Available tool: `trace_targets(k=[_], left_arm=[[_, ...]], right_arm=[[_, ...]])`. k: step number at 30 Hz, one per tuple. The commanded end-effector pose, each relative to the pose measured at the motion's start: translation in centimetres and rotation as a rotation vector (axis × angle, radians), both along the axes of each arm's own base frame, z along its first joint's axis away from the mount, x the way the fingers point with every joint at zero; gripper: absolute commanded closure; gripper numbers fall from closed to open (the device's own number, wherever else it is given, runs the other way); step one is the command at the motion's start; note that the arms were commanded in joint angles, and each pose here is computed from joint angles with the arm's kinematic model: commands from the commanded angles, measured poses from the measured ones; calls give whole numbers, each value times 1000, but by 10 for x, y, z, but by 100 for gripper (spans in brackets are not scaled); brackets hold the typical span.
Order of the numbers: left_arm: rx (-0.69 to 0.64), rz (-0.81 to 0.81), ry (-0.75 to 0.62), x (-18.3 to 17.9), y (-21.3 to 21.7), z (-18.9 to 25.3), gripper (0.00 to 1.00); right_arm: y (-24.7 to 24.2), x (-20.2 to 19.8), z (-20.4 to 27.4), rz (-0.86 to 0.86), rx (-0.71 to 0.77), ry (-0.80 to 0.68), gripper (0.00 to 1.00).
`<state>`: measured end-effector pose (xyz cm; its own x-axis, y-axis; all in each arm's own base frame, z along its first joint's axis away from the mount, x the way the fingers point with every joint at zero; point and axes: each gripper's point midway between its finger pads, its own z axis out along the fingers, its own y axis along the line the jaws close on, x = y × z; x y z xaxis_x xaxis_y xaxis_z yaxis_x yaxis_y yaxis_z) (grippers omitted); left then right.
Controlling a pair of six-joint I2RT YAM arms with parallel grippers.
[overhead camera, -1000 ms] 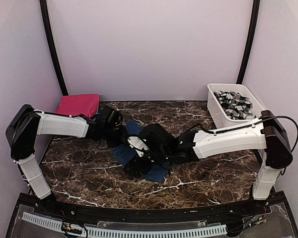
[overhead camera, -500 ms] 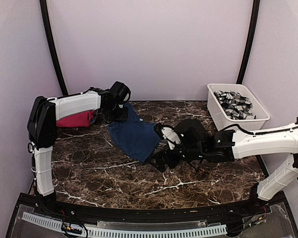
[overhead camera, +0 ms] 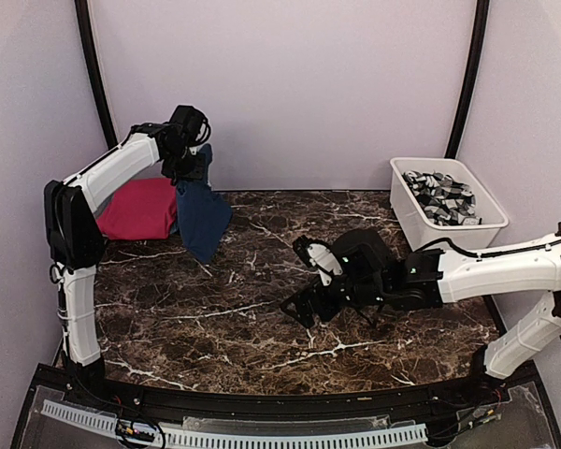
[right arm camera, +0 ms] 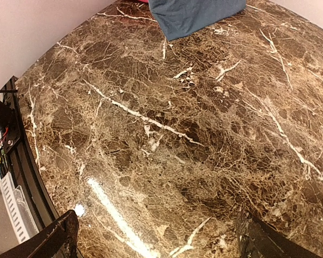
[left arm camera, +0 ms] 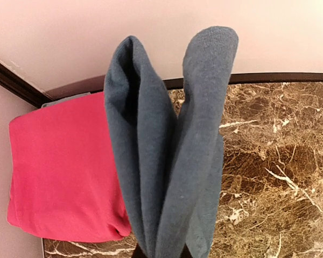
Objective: Fold and stack the mixed laundry pile
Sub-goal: Place the square-folded T-shirt at the center of the board.
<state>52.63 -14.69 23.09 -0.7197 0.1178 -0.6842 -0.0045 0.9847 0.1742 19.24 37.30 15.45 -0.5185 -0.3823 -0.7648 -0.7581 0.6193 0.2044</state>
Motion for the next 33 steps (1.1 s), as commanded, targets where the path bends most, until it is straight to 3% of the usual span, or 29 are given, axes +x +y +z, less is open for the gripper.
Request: trace_targets(k=[1,24,33], left_arm=[[44,9,-19,5,21,25,100],[39,127,-141,12,100,99,100],[8,271,-161,25,160,86,100]], right_arm=[[7,6,11,-5,41,-22,1],[8,6,14,4,47,-32,1],[12,8,13,11,43,-37,1]])
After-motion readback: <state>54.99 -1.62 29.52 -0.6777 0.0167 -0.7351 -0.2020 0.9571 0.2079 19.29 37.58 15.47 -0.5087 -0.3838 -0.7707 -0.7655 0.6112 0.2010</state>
